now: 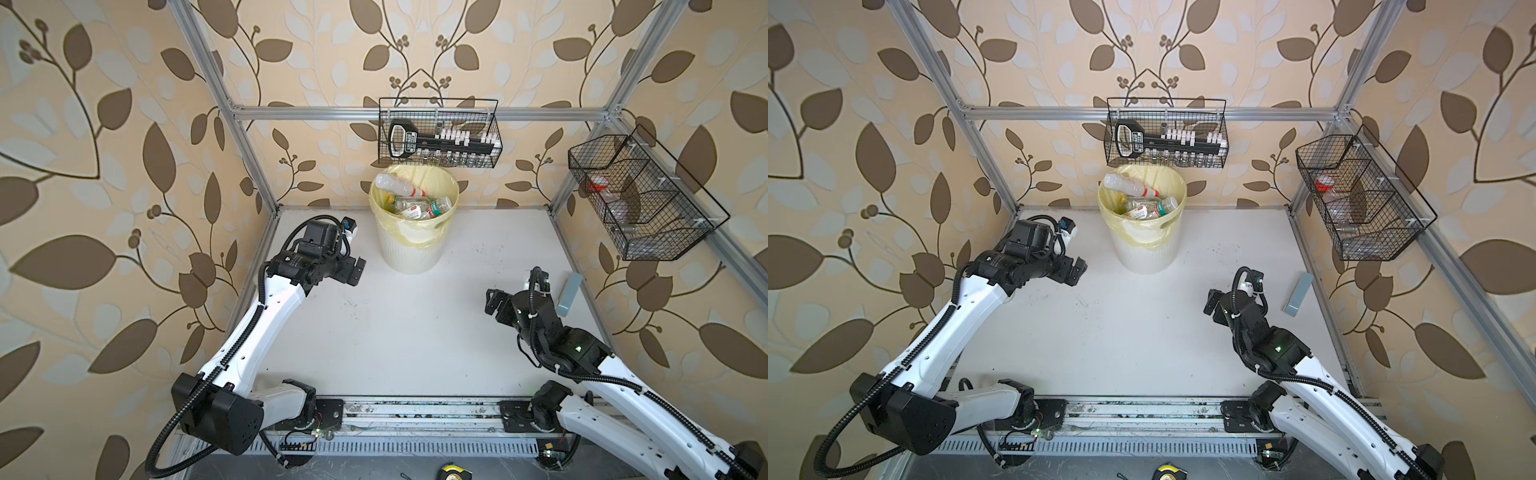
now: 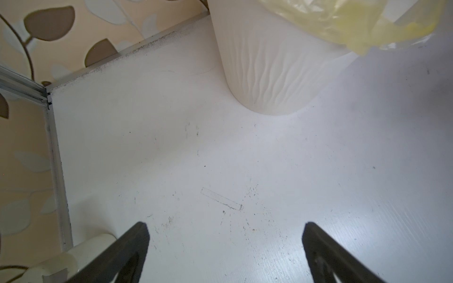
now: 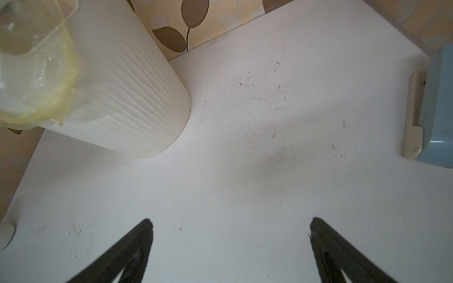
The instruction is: Throw the plastic bottles in the bin
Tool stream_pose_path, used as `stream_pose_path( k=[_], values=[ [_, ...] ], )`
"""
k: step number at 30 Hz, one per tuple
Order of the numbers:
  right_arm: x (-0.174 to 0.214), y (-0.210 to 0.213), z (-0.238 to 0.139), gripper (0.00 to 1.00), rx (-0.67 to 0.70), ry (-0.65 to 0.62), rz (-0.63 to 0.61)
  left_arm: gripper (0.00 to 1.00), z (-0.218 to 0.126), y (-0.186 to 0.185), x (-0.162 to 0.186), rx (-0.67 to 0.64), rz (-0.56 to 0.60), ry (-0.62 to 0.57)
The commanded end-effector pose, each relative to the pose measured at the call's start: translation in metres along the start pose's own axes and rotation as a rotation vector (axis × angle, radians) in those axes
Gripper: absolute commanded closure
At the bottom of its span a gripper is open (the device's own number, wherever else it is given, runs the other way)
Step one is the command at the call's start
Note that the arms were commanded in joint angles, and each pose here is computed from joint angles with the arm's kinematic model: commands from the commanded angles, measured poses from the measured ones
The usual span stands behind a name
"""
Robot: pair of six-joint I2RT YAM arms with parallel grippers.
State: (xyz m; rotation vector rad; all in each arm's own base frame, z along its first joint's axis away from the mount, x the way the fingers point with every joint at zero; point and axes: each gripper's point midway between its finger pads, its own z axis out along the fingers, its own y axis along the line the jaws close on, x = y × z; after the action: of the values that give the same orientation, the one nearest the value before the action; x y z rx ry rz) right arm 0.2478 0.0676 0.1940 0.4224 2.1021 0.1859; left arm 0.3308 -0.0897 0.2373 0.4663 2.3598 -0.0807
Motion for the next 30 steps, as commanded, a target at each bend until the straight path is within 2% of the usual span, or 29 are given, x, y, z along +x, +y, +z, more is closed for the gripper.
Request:
stream_pose_path(
  k=[1, 5, 9, 12, 15, 23, 30],
  values=[
    [-0.021, -0.016, -0.005, 0.00, 0.082, -0.112, -0.044, 0.01, 0.012, 0.024, 0.002, -0.053, -0.046, -0.042],
    [-0.029, -0.029, -0.004, 0.00, 0.143, -0.196, -0.067, 0.01, 0.039, 0.049, 0.020, -0.062, -0.145, -0.062],
    [-0.030, -0.034, 0.000, 0.00, 0.160, -0.250, -0.092, 0.01, 0.076, 0.069, 0.049, -0.112, -0.200, 0.014],
    [-0.033, -0.041, -0.001, 0.00, 0.192, -0.286, -0.102, 0.01, 0.094, 0.074, 0.063, -0.065, -0.278, 0.040],
    [-0.038, -0.045, -0.001, 0.00, 0.220, -0.322, -0.141, 0.01, 0.103, 0.079, 0.069, -0.010, -0.361, -0.020],
    [-0.041, -0.058, 0.002, 0.00, 0.291, -0.425, -0.216, 0.01, 0.117, 0.088, 0.078, -0.077, -0.371, -0.162],
    [-0.039, -0.079, 0.007, 0.00, 0.380, -0.513, -0.260, 0.01, 0.116, 0.094, 0.072, -0.120, -0.342, -0.326]
  ],
)
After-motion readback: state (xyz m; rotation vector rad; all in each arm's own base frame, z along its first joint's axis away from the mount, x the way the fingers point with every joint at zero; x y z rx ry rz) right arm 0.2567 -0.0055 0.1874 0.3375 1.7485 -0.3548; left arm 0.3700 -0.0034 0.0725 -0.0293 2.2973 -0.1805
